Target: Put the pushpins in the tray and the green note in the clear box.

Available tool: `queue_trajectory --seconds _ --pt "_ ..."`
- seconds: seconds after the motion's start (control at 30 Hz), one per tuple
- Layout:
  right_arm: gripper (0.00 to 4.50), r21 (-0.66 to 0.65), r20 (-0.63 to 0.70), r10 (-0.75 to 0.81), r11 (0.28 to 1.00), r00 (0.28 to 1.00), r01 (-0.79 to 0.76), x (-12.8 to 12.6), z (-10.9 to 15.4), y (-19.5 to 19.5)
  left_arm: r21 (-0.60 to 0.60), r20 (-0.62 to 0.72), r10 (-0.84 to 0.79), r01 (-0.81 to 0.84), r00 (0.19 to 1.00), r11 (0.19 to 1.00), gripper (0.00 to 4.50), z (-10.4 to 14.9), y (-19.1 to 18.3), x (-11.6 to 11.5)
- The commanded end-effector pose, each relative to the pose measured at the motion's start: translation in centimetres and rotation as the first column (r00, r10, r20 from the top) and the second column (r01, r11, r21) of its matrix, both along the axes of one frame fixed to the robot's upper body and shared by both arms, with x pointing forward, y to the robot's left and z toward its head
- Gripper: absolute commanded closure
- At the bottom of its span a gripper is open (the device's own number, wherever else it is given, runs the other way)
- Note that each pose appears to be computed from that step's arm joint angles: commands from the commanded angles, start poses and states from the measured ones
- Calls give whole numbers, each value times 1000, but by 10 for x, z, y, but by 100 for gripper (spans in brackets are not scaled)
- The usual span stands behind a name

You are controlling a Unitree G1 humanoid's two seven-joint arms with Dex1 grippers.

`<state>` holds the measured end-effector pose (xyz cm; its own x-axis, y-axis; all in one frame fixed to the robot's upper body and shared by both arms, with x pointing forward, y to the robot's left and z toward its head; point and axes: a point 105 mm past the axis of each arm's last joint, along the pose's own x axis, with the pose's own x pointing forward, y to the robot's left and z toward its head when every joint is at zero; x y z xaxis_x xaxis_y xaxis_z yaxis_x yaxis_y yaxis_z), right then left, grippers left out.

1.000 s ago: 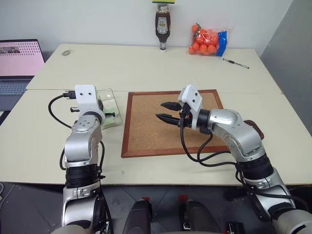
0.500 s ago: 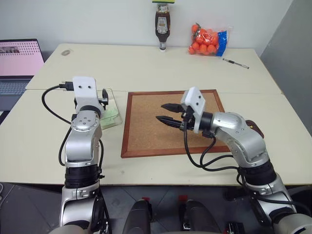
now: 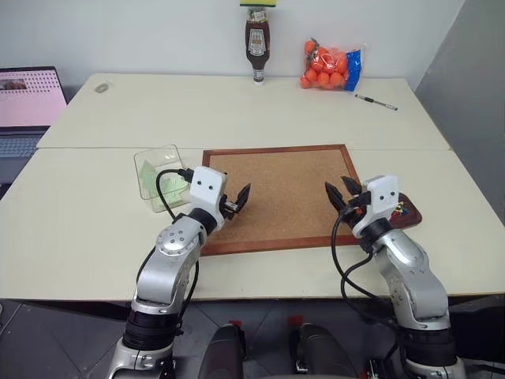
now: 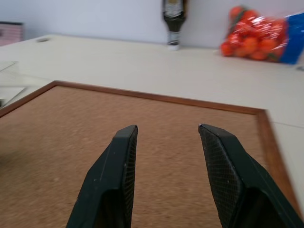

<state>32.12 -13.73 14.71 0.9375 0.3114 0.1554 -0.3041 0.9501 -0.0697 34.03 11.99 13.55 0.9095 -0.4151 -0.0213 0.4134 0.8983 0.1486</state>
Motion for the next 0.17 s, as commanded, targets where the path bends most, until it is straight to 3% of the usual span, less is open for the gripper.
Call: queue_trajectory --seconds 0.03,0.17 --pt "236 2 61 -69 998 996 69 -2 6 -9 -21 41 -23 24 999 1000 117 6 0 0" --pt "236 9 54 -86 996 995 85 -3 2 -12 -41 55 -25 28 998 999 117 7 -1 0"
